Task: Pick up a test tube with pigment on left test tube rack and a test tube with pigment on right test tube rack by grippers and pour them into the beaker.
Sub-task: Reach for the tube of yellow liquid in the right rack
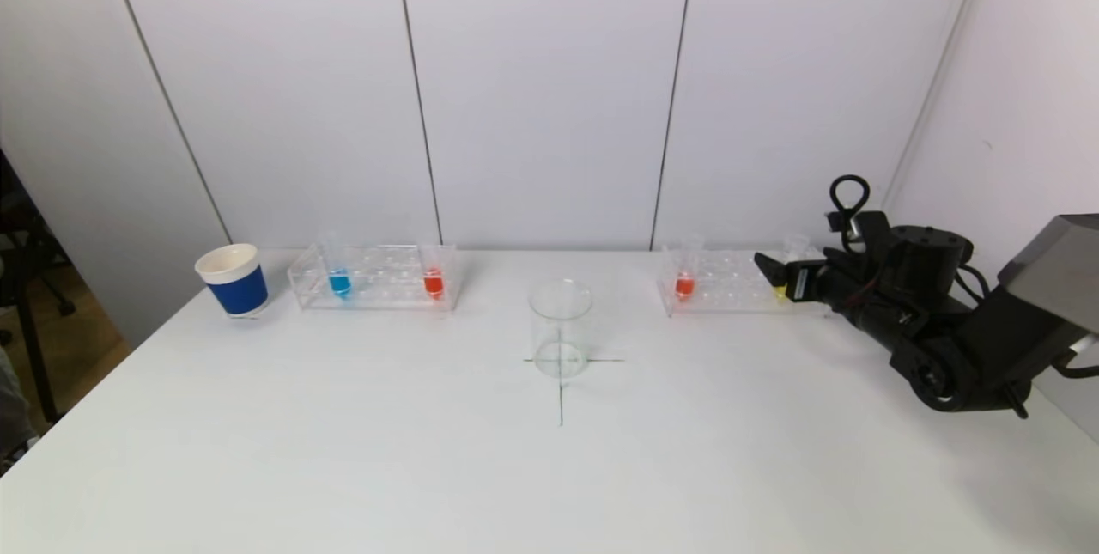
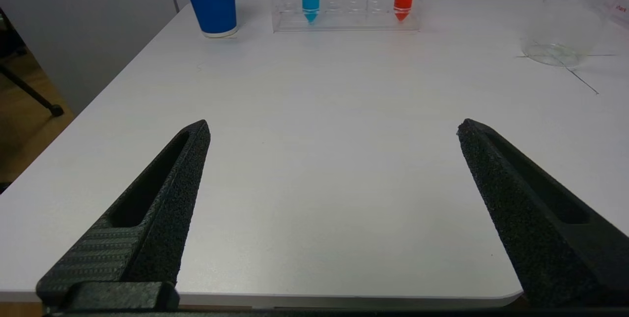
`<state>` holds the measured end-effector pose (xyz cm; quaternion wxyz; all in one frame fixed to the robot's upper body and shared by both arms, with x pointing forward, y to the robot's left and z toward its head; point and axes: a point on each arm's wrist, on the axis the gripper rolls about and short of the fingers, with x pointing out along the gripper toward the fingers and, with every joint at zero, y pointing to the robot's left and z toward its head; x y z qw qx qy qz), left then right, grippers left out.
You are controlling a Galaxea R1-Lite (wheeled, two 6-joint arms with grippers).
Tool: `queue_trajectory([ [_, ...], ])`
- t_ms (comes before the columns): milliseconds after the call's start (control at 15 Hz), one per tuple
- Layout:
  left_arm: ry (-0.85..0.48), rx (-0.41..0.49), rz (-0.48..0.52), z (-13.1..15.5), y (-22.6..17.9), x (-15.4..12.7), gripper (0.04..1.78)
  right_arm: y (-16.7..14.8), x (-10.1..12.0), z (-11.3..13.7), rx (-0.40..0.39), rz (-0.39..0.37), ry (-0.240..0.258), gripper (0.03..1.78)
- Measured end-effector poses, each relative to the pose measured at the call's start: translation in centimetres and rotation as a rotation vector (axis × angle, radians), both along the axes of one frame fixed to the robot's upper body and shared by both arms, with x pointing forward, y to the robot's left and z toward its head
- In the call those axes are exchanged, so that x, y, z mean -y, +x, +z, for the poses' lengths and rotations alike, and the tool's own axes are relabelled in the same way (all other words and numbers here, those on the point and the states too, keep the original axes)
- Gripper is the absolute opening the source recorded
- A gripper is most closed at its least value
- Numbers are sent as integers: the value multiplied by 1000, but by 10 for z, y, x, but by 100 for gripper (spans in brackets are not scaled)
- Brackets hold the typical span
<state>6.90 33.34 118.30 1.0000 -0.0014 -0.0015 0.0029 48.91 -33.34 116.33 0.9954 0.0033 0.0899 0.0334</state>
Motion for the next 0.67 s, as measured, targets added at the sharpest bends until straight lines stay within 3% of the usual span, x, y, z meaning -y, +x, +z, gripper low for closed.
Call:
queue_trajectory([
  [667, 0, 0, 0, 0, 0, 0, 176, 12, 2, 1, 23, -7, -1, 177],
])
